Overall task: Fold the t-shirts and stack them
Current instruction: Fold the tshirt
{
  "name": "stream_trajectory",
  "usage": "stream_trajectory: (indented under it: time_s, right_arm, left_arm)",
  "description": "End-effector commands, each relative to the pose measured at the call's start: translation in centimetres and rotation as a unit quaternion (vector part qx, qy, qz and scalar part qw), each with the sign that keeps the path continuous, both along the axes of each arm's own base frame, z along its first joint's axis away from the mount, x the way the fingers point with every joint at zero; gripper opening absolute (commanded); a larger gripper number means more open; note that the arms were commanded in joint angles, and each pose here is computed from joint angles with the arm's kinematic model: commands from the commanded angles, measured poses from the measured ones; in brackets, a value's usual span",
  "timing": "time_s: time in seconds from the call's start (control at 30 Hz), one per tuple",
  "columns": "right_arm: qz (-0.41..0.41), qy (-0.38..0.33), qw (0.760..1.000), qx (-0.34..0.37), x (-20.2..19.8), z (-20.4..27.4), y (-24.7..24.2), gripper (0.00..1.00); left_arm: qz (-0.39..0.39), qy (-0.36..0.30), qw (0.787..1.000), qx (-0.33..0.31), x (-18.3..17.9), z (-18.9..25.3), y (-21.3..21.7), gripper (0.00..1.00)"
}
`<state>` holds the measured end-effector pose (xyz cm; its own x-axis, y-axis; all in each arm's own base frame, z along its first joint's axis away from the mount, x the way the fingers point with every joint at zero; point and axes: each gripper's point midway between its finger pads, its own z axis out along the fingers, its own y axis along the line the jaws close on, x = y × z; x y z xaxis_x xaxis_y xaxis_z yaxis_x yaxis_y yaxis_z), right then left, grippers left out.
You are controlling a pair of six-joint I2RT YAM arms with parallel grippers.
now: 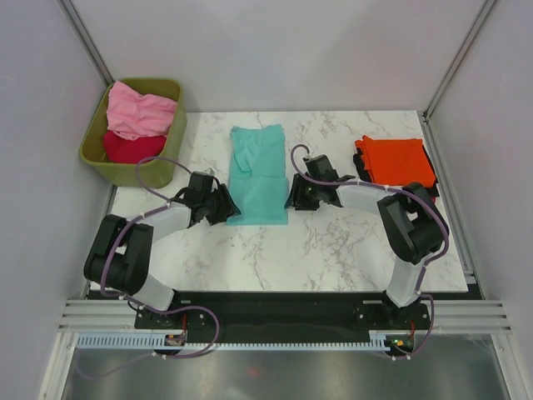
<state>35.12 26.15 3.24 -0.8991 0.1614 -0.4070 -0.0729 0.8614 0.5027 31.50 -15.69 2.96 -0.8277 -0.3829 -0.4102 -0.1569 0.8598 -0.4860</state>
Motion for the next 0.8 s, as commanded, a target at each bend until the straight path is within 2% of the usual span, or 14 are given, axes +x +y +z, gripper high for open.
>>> stream_trajectory:
  time_s: [0.0,0.1,0.27,0.43,0.77]
  right_arm:
    - [0.01,-0.007,1.0,0.024,-0.8,1.4,0.6,0.52]
    - [0.008,-0.021,0.999,0.028,-1.5,2.2,0.2,0.59]
    - [0.03,-0.031,0.998,0.047,-3.1,3.1,1.7,0.61]
    - [0.052,-0.003,0.997,0.047,-5.0,1.3,3.3,0.61]
    - [0.043,0.034,0.998,0.031,-6.1,-1.8,3.4,0.52]
  left_arm:
    - [-0.017,-0.009,1.0,0.016,-0.4,0.4,0.4,0.6]
    - [-0.018,-0.016,1.0,0.015,-0.6,1.0,0.5,0.66]
    - [-0.019,-0.032,0.999,0.016,-1.2,1.9,0.8,0.7]
    - [-0.021,-0.025,0.999,0.018,-1.9,1.5,1.0,0.7]
    - [-0.016,0.012,0.999,0.034,-3.3,-0.4,1.7,0.61]
